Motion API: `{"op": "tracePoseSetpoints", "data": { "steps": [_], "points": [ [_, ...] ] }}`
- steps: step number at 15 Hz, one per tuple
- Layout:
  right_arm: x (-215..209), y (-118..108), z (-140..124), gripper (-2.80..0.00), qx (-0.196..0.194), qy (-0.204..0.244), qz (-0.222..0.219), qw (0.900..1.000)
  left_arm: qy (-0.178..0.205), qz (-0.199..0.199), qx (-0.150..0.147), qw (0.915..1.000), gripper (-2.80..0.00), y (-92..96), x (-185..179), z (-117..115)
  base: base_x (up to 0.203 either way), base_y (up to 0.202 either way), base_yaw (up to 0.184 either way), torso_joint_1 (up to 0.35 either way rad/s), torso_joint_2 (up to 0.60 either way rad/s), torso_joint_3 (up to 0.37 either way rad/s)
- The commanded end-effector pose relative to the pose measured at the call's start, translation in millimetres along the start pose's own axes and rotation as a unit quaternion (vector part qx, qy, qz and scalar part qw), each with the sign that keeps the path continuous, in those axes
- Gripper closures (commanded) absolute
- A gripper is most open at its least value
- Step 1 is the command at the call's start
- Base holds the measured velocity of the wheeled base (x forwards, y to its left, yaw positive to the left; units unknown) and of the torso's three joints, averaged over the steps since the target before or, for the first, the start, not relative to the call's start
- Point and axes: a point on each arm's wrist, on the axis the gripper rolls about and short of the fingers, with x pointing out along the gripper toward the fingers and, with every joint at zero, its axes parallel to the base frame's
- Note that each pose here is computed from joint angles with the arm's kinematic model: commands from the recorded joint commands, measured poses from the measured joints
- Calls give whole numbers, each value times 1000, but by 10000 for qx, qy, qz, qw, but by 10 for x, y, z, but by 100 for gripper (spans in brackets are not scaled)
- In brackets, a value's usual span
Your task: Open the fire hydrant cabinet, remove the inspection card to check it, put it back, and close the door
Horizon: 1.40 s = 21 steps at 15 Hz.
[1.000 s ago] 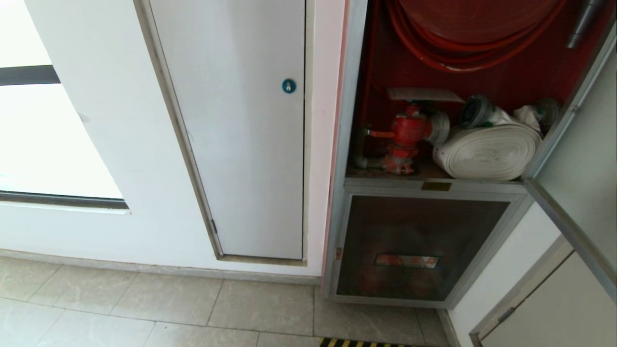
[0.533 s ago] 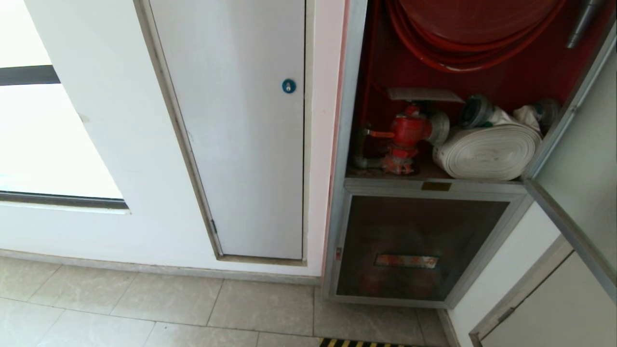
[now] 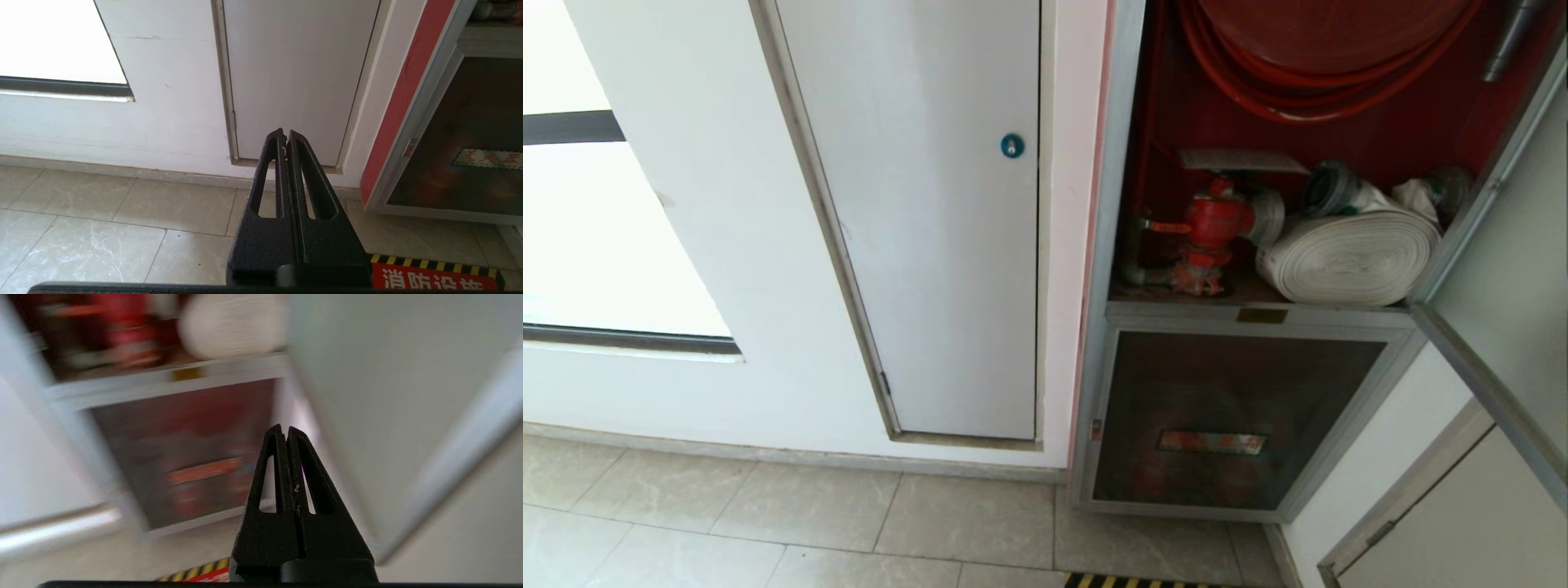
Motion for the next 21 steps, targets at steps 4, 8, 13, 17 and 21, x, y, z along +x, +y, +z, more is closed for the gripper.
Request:
{"op": "tracePoseSetpoints", "data": {
  "steps": [4, 8, 13, 17, 21],
  "points": [
    [205, 36, 193, 0, -136, 151, -1462, 9890, 83, 6, -7, 10000, 0, 1, 12, -50, 0, 0, 0, 0, 0, 0],
    [236, 30, 241, 0, -272, 280, -2053, 9779, 84, 6, 0, 10000, 0, 1, 12, -51, 0, 0, 0, 0, 0, 0],
    [283, 47, 366, 0, -379, 256, -2396, 9698, 83, 6, -2, 10000, 0, 1, 12, -50, 0, 0, 0, 0, 0, 0],
    [309, 51, 537, 0, -320, -185, -2790, 9596, 83, 6, -7, 10000, 0, 1, 12, -50, 0, 0, 0, 0, 0, 0],
    [414, 46, 641, 0, -220, -360, -3622, 9311, 91, 6, 0, 10000, 0, 1, 11, -52, 0, 0, 0, 0, 0, 0]
  ]
}}
